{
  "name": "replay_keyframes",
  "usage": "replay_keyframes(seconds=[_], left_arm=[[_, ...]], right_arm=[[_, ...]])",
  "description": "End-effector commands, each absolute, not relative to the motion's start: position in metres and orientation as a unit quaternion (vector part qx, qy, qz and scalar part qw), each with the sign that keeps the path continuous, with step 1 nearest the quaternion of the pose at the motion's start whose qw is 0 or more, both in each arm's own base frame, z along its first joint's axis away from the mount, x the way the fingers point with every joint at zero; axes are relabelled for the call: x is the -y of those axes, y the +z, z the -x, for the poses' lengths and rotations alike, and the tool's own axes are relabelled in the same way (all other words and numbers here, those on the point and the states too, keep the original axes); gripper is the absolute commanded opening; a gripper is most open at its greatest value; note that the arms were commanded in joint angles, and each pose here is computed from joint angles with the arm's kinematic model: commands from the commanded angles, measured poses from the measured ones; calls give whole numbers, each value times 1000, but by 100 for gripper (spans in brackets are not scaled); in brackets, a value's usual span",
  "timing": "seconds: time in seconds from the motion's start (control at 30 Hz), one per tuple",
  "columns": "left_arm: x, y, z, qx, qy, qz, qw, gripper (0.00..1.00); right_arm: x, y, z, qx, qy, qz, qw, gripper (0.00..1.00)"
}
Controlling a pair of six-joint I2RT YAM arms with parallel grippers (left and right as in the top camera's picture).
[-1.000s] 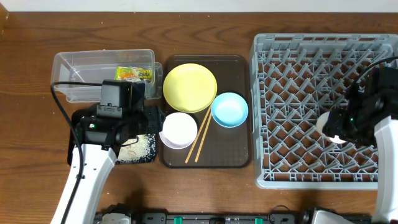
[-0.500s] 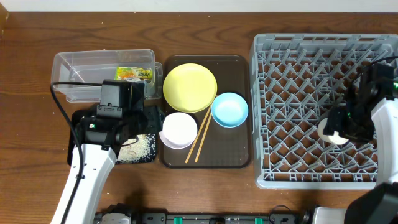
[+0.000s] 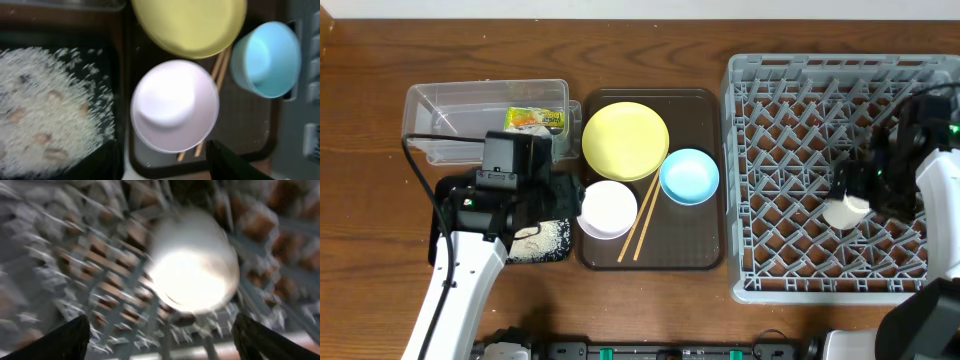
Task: Sort waste into correct bins and load items into the dishwasher rack
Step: 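Place the white cup upside down in the dish rack with right gripper, then grasp the light-blue bowl rim with the right gripper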
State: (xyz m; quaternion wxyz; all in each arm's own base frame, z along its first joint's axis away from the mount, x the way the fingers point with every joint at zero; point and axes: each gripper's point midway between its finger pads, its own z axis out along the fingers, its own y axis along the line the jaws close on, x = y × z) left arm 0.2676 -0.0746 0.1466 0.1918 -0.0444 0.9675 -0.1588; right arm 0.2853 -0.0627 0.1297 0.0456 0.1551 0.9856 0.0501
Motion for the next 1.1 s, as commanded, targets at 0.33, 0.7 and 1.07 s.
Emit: replay_keyframes(seconds=[0.33, 0.7, 1.07], left_arm=[[42, 133, -258, -978, -71, 101, 166, 59], [42, 133, -257, -979, -70, 101, 164, 60], [42, 133, -257, -979, -70, 101, 164, 60]], right_arm=[[-122, 214, -371, -899, 179, 275, 292, 84], [-200, 115, -378, -871, 86, 436, 209, 89], [-218, 35, -372, -876, 86, 456, 131, 83]])
